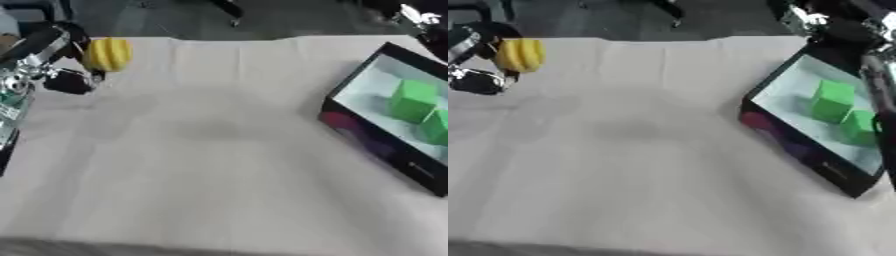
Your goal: Pick up the objects with one hand, pass them to the other hand, and then place them into the box on the other side of the table.
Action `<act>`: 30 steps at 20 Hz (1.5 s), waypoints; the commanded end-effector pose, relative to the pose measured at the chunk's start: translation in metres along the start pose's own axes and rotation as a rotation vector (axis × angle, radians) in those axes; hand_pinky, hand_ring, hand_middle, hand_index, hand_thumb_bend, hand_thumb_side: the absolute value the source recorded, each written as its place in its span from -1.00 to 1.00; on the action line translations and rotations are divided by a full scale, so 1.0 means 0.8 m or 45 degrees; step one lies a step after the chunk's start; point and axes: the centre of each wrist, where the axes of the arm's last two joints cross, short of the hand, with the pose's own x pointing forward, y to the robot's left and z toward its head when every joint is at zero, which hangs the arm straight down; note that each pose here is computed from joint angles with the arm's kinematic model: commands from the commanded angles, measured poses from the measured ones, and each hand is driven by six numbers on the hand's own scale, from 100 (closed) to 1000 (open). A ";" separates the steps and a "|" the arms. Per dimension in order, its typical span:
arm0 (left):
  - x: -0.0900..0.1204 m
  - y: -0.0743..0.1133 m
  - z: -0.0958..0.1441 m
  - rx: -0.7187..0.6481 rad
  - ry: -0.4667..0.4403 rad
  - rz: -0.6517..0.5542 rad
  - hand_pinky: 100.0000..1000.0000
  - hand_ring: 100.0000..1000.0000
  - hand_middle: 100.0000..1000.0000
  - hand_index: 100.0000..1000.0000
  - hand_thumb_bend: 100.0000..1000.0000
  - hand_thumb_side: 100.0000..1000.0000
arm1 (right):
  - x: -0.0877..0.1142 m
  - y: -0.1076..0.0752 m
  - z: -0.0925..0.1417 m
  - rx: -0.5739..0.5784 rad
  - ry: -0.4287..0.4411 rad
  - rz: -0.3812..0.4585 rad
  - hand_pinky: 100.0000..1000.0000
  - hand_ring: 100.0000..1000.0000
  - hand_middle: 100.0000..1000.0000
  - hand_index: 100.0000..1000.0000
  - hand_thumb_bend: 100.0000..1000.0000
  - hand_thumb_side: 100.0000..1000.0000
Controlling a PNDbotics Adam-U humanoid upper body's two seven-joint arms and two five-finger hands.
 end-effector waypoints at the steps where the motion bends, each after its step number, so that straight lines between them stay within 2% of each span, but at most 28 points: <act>1: 0.020 0.009 0.004 0.122 -0.046 0.013 0.45 0.13 0.03 0.19 -1.00 -1.00 | 0.005 0.005 -0.019 0.062 -0.020 0.058 1.00 1.00 1.00 1.00 -1.00 -0.40; 9: 0.055 -0.020 0.020 0.297 -0.152 0.140 0.47 0.14 0.02 0.22 -1.00 -1.00 | 0.001 0.036 -0.061 0.212 -0.025 0.158 1.00 1.00 1.00 1.00 -1.00 -0.57; 12: 0.060 -0.032 0.024 0.390 -0.173 0.115 0.42 0.13 0.02 0.21 -1.00 -1.00 | 0.000 0.045 -0.068 0.239 -0.022 0.248 1.00 1.00 1.00 1.00 -1.00 -0.60; 13: 0.062 -0.036 0.026 0.422 -0.182 0.104 0.34 0.12 0.02 0.21 -1.00 -1.00 | -0.001 0.048 -0.071 0.249 -0.022 0.273 1.00 1.00 1.00 1.00 -1.00 -0.66; 18: 0.073 -0.059 0.033 0.551 -0.220 0.067 0.33 0.12 0.02 0.22 -1.00 -1.00 | 0.001 0.066 -0.086 0.312 -0.029 0.362 1.00 1.00 1.00 1.00 -1.00 -0.71; 21: 0.081 -0.066 0.032 0.546 -0.248 0.083 0.32 0.12 0.02 0.22 -1.00 -1.00 | 0.003 0.075 -0.094 0.346 -0.047 0.370 1.00 1.00 1.00 1.00 -1.00 -0.73; 30: 0.111 -0.070 0.033 0.590 -0.324 -0.004 0.30 0.11 0.04 0.22 -1.00 -1.00 | 0.021 0.093 -0.106 0.427 -0.128 0.315 1.00 1.00 1.00 1.00 -1.00 -0.70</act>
